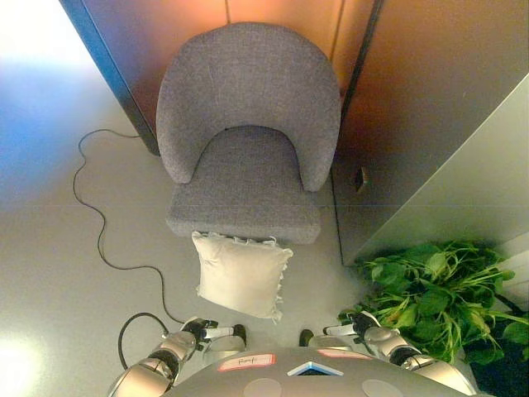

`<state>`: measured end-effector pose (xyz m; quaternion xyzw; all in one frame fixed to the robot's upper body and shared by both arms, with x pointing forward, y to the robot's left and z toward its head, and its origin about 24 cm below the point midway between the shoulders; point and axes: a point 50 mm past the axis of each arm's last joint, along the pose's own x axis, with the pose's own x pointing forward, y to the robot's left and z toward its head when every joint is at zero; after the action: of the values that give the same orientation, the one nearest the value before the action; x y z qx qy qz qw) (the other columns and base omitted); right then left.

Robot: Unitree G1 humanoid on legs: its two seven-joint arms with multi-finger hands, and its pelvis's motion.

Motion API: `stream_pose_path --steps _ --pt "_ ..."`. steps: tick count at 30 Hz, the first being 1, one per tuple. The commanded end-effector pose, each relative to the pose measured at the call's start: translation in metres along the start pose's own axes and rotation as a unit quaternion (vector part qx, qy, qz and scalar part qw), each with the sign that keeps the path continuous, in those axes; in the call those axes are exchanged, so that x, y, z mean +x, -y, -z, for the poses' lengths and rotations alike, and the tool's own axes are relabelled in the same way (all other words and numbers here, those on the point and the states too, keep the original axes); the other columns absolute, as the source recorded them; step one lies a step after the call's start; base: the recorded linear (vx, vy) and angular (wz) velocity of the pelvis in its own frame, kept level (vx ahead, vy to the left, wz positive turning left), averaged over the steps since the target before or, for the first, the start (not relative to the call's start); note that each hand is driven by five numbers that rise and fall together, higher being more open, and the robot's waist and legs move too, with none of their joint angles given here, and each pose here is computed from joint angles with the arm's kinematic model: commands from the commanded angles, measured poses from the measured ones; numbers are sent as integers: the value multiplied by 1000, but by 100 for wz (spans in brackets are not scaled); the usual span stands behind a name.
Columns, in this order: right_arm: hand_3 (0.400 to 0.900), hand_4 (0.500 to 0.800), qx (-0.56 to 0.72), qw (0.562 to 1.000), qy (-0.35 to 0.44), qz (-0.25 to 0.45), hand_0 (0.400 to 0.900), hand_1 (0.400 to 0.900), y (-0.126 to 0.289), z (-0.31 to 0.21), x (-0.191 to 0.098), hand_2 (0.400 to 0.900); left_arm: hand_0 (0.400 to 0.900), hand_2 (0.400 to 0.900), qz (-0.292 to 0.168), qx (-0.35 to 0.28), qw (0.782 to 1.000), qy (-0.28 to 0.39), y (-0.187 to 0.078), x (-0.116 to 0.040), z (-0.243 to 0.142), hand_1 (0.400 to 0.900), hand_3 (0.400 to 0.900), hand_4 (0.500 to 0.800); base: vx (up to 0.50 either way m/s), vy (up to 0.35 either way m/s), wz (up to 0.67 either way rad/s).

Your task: Pick up the pillow and put it on the sofa.

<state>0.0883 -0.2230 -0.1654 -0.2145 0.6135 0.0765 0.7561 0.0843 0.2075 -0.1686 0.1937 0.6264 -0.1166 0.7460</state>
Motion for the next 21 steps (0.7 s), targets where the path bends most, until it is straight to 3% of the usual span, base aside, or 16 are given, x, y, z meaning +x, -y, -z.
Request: stream_pose_path --steps 1,12,21 --pt "900 800 -72 997 21 30 900 900 20 -23 0 900 900 900 -22 22 1000 -1 -23 -2 -16 900 900 800 0 0 0" --pt "900 800 -243 952 91 160 900 900 53 -67 -9 900 900 900 -21 6 1000 4 -28 -3 -19 900 900 800 38 -47 14" --pt "900 800 -281 862 178 383 900 900 140 -164 -61 900 900 900 -47 -81 986 138 -57 -15 -66 900 900 800 -167 -52 33"
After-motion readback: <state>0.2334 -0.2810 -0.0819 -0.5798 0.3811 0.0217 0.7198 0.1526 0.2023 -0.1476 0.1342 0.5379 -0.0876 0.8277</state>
